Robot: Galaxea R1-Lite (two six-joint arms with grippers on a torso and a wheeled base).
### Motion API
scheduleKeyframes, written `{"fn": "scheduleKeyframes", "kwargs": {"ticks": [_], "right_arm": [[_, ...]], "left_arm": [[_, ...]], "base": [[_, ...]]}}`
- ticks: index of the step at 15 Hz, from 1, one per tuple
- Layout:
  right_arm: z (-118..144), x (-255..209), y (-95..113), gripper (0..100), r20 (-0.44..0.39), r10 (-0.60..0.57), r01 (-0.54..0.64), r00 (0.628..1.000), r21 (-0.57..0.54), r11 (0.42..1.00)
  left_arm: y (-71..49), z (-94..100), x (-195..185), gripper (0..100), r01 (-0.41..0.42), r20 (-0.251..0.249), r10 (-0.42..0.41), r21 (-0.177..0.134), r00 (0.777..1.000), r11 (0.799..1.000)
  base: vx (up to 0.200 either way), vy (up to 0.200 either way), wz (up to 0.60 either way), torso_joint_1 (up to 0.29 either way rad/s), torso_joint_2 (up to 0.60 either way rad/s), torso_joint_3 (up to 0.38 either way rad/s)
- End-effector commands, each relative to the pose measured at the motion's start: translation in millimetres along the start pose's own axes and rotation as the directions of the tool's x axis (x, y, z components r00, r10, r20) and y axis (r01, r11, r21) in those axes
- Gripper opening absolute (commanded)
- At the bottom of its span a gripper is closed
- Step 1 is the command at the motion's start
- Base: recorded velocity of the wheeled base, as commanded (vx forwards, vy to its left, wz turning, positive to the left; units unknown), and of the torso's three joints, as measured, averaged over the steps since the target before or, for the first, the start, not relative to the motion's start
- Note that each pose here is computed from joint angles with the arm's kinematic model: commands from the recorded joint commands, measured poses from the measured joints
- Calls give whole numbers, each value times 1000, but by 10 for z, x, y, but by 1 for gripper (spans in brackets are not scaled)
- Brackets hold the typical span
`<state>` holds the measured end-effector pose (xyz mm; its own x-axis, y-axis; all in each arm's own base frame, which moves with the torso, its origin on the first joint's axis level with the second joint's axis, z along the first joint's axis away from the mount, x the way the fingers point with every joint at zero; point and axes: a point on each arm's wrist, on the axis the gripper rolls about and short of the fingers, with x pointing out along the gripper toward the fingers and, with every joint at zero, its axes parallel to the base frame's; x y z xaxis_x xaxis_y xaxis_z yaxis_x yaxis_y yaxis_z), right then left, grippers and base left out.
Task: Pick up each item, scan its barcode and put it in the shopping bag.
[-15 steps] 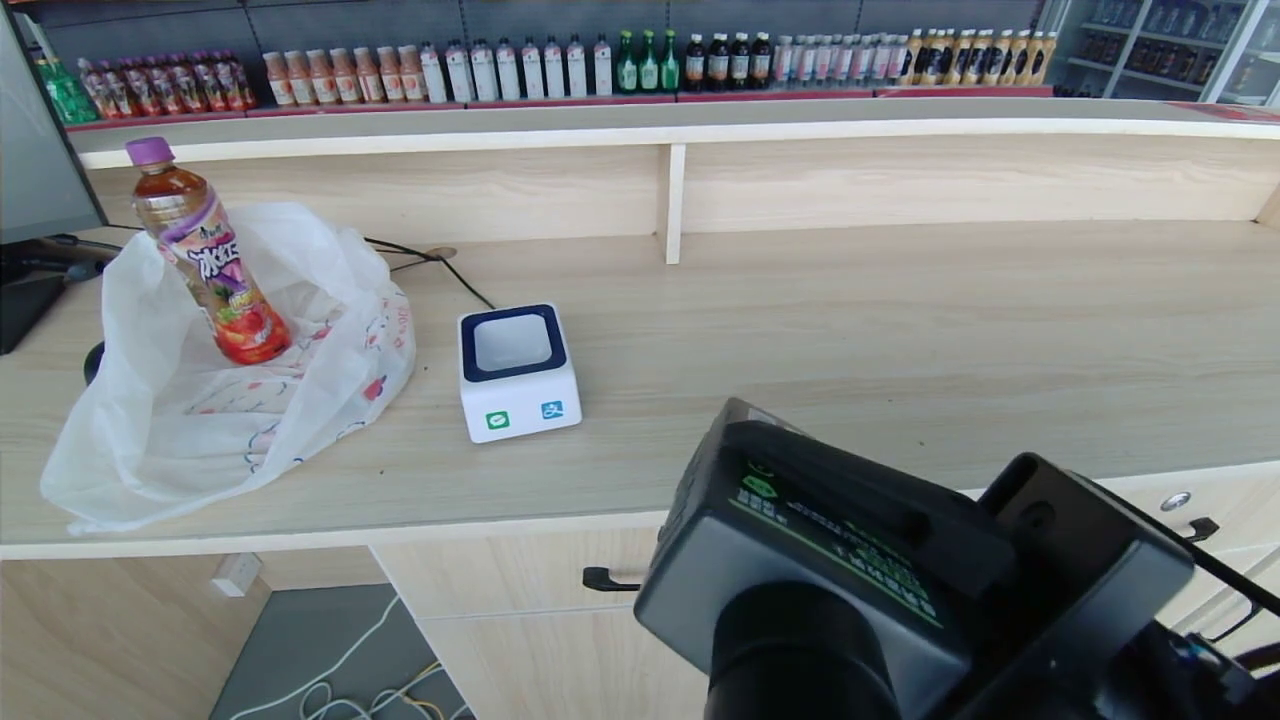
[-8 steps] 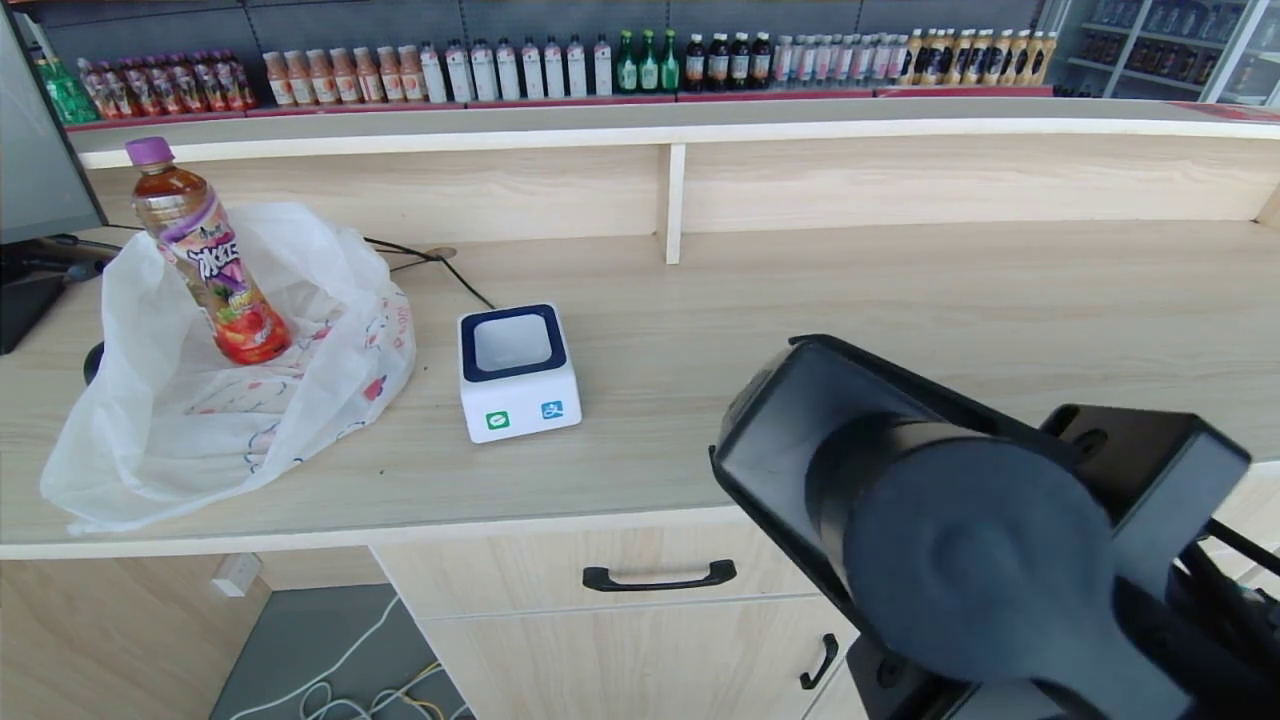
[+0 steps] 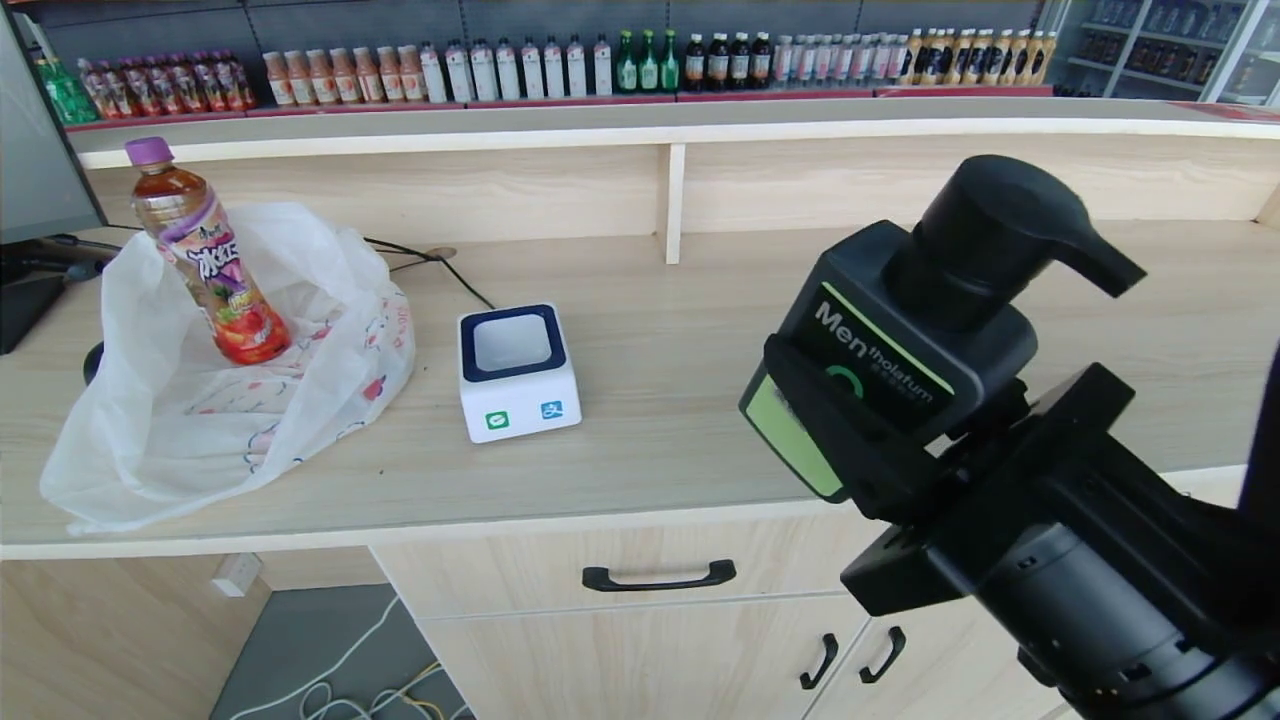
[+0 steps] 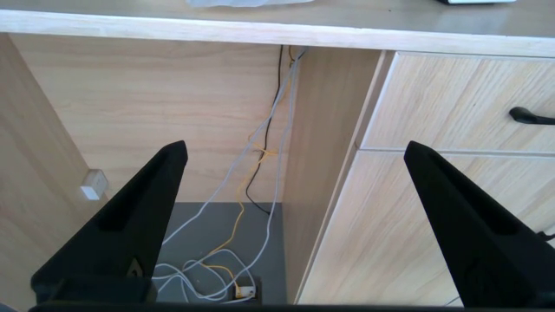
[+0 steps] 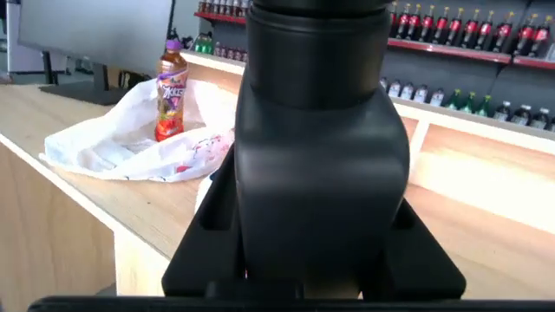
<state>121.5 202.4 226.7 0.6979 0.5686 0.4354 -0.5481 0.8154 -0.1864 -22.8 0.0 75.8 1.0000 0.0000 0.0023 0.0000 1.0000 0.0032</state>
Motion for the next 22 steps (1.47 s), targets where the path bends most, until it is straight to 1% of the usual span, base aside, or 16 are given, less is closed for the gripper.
{"fn": "scheduleKeyframes", "kwargs": {"ticks": [1,2,3,4,5,6,7,8,9,10,11,12,14,16,18,22], "right_arm": [[-157,-31,30,0,-64,2,3,998,69,998],[-172,-31,18,0,-71,-6,14,997,108,994],[-190,32,-117,0,-66,-60,69,996,144,987],[-205,109,-172,0,-52,-76,84,996,178,981],[-246,137,-200,0,-61,-87,99,994,223,970],[-313,149,-270,0,-89,-109,127,990,242,962],[-361,168,-356,0,-102,-130,151,986,240,959],[-444,198,-408,0,-115,-118,144,986,253,957],[-456,240,-486,0,-103,-129,152,986,251,956],[-504,279,-603,0,-109,-171,192,979,229,954],[-528,308,-646,0,-108,-189,208,976,222,953],[-525,362,-679,0,-89,-206,221,975,221,950],[-520,374,-680,0,-84,-207,220,975,216,951],[-494,446,-719,0,-60,-228,235,972,210,949],[-523,469,-717,0,-65,-228,237,971,206,949],[-541,471,-717,0,-66,-226,235,972,211,949]], "left_arm": [[0,0,0,100,0,1,0,0,1000,1000],[0,0,0,100,0,1,0,0,1000,1000],[0,0,0,100,0,1,0,0,1000,1000],[0,0,0,100,0,1,0,0,1000,1000],[0,0,0,100,0,1,0,0,1000,1000],[0,0,0,100,0,1,0,0,1000,1000],[0,0,0,100,0,1,0,0,1000,1000],[0,0,0,100,0,1,0,0,1000,1000],[0,0,0,100,0,1,0,0,1000,1000],[0,0,0,100,0,1,0,0,1000,1000],[0,0,0,100,0,1,0,0,1000,1000],[0,0,0,100,0,1,0,-2,1000,1000],[0,0,0,100,0,1,0,0,1000,1000],[0,0,0,100,0,1,0,0,1000,1000],[0,0,0,100,0,1,0,-3,1000,1000],[0,0,0,100,0,1,0,-3,1000,1000]], "base": [[0,0,0,0,0,0],[0,0,0,0,0,0],[0,0,0,0,0,0],[0,0,0,0,0,0],[0,0,0,0,0,0],[0,0,0,0,0,0],[0,0,0,0,0,0],[0,0,0,0,0,0],[0,0,0,0,0,0],[0,0,0,0,0,0],[0,0,0,0,0,0],[0,0,0,0,0,0],[0,0,0,0,0,0],[0,0,0,0,0,0],[0,0,0,0,0,0],[0,200,0,6,4,4]]}}
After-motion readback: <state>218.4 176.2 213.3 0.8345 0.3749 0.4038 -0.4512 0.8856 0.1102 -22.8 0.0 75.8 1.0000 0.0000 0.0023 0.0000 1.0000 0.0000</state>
